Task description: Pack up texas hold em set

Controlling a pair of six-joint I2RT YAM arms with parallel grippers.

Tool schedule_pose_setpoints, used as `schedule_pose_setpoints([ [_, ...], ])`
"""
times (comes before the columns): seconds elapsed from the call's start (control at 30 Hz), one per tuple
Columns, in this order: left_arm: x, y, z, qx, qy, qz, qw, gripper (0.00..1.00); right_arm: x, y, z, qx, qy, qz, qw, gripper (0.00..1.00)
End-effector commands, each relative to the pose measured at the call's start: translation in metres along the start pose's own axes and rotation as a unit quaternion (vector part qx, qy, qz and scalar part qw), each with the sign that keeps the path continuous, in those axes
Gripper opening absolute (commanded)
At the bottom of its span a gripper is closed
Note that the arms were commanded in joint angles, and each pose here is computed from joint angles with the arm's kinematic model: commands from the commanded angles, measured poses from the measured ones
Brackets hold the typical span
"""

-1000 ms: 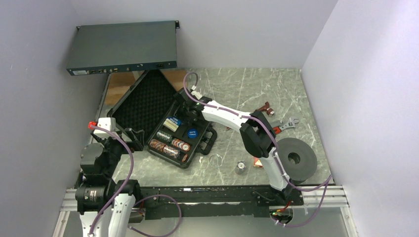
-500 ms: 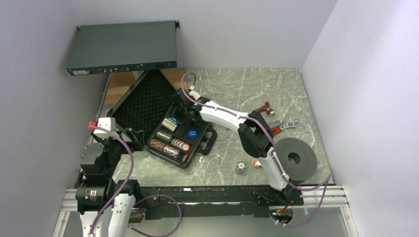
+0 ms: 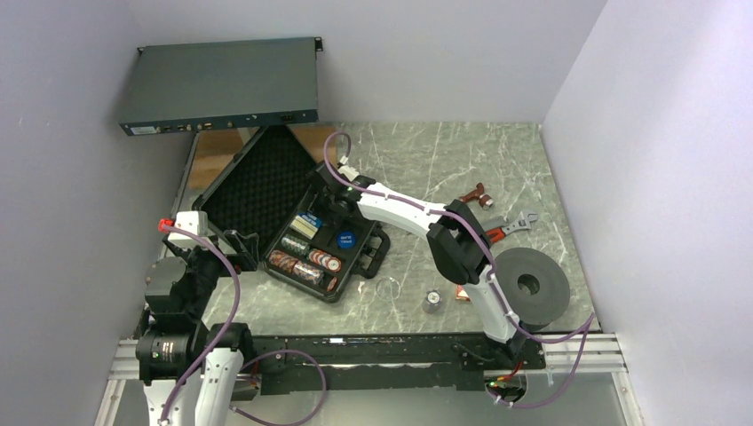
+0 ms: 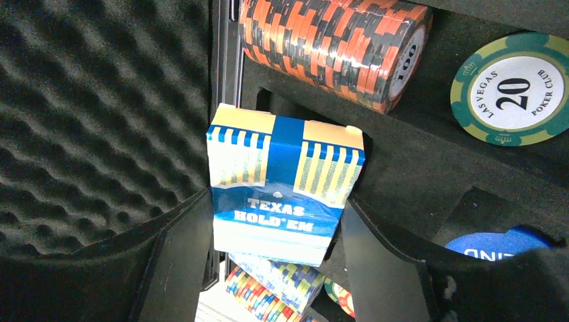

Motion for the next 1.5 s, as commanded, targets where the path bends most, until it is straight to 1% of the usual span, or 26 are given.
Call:
schedule_pose_setpoints([
  [0.0,0.000,0.006,0.001,0.002,0.006,-0.017,1.000,0.99,0.015,-0.013,-0.026,0.028,-0.072,0.020,0.997,0.00],
  [0.1,0.000,0.005,0.001,0.002,0.007,-0.016,1.000,0.99,0.017,-0.012,-0.029,0.037,-0.081,0.017,0.996,0.00],
  [0.13,0.000,0.005,0.001,0.002,0.007,-0.016,1.000,0.99,0.017,-0.013,-0.030,0.040,-0.082,0.019,0.996,0.05],
  [0.17,0.000,0.005,0.001,0.002,0.008,-0.016,1.000,0.99,0.017,-0.014,-0.030,0.044,-0.081,0.024,0.995,0.13],
  [0.23,-0.001,0.005,0.002,0.003,0.009,-0.013,1.000,0.99,0.018,-0.014,-0.030,0.051,-0.080,0.028,0.995,0.45],
  [0.3,-0.001,0.005,0.002,0.003,0.010,-0.012,1.000,0.99,0.022,-0.014,-0.030,0.058,-0.074,0.030,0.995,0.60],
  [0.37,-0.001,0.004,0.002,0.004,0.011,-0.011,1.000,0.99,0.027,-0.013,-0.030,0.061,-0.066,0.026,0.996,0.71],
  [0.47,-0.002,0.004,0.003,0.004,0.013,-0.009,1.000,0.99,0.036,-0.011,-0.028,0.067,-0.054,0.019,0.996,0.82],
  [0.53,-0.004,0.003,0.003,0.004,0.015,-0.006,1.000,0.99,0.041,-0.010,-0.028,0.074,-0.053,0.016,0.996,0.91],
  [0.57,-0.004,0.003,0.003,0.005,0.016,-0.005,1.000,0.99,0.044,-0.009,-0.027,0.077,-0.051,0.015,0.996,0.93],
  [0.63,-0.005,0.003,0.004,0.005,0.018,-0.003,1.000,0.99,0.049,-0.008,-0.025,0.084,-0.042,0.014,0.995,0.94],
  [0.73,-0.005,0.003,0.004,0.006,0.020,0.000,1.000,0.99,0.058,-0.009,-0.021,0.109,-0.021,0.008,0.994,0.93],
  [0.83,-0.007,0.002,0.005,0.007,0.022,0.003,1.000,0.99,0.072,-0.011,-0.011,0.156,0.012,-0.013,0.988,0.89],
  [0.9,-0.008,0.002,0.005,0.007,0.022,0.008,1.000,0.99,0.081,-0.013,-0.003,0.192,0.044,-0.032,0.980,0.85],
  [0.97,-0.009,0.001,0.006,0.008,0.024,0.011,1.000,0.99,0.087,-0.013,0.005,0.208,0.076,-0.041,0.974,0.79],
  [1.03,-0.010,0.001,0.006,0.007,0.024,0.014,1.000,0.99,0.091,-0.012,0.012,0.215,0.102,-0.043,0.970,0.60],
  [1.1,-0.011,0.001,0.006,0.009,0.027,0.017,0.999,0.99,0.092,-0.011,0.019,0.218,0.119,-0.047,0.968,0.43],
  [1.3,-0.013,0.000,0.007,0.009,0.030,0.021,0.999,0.99,0.079,-0.010,0.039,0.203,0.140,-0.045,0.968,0.10],
  [1.37,-0.013,0.000,0.007,0.009,0.029,0.022,0.999,0.99,0.072,-0.009,0.044,0.194,0.143,-0.047,0.969,0.01],
  [1.47,-0.014,-0.001,0.007,0.009,0.027,0.025,0.999,0.99,0.060,-0.006,0.051,0.180,0.152,-0.046,0.971,0.00],
])
Point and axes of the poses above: each gripper's point midway between its finger pads, its own x axis back along the fingers, its own z axis along the line the jaws close on, y = z × x, the point moved 6 cm from there along x, back along the fingers
